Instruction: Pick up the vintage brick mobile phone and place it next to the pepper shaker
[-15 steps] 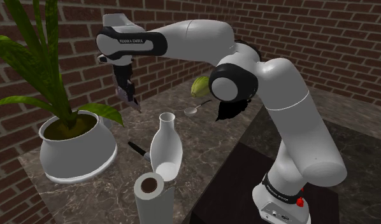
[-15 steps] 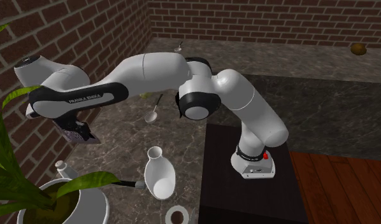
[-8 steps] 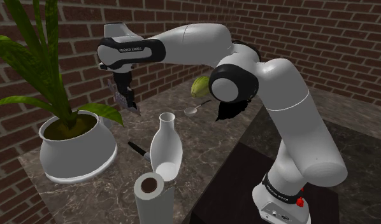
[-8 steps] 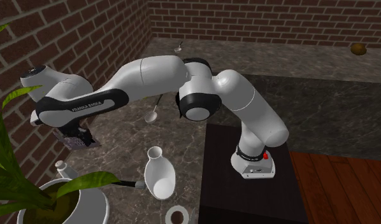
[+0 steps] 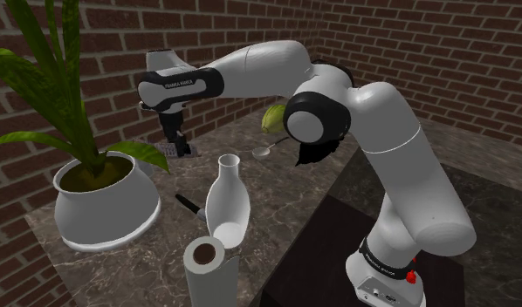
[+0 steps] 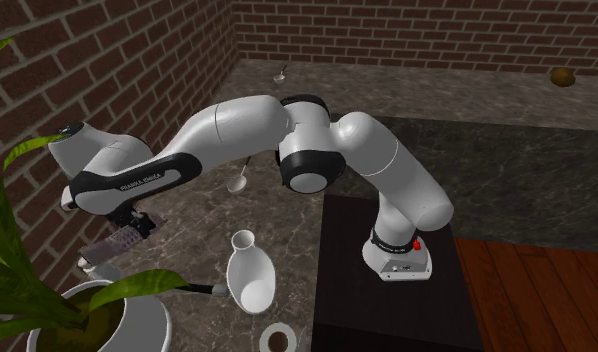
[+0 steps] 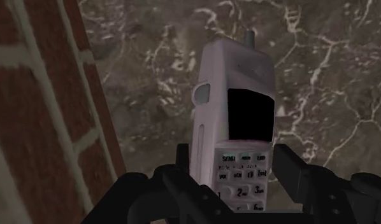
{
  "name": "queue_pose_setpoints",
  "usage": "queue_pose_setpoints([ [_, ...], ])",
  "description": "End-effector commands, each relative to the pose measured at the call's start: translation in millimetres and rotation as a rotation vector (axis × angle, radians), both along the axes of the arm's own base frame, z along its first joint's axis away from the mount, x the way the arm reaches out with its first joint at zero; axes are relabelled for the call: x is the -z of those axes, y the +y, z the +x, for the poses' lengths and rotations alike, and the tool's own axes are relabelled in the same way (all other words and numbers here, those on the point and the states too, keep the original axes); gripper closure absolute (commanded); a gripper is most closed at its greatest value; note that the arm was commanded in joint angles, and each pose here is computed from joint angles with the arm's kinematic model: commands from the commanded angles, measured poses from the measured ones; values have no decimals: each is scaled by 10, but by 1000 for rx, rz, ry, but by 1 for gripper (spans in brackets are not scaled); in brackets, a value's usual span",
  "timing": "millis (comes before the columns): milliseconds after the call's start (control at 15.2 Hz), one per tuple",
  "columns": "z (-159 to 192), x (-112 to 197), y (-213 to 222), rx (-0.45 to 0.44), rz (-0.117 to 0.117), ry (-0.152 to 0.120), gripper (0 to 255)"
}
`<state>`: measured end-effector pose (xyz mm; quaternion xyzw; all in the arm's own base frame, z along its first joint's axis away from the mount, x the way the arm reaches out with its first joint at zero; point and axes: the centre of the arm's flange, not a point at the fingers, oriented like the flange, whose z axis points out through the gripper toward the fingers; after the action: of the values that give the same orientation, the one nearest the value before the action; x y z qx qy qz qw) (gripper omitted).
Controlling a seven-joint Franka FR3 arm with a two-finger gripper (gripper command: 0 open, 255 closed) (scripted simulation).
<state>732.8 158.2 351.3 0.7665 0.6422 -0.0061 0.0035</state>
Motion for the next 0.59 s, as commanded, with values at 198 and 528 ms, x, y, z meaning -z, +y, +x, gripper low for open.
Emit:
queue_pose_setpoints([
  [198, -17, 172, 0, 0, -1, 1, 255],
  [528, -17, 172, 0, 0, -1, 1, 255],
])
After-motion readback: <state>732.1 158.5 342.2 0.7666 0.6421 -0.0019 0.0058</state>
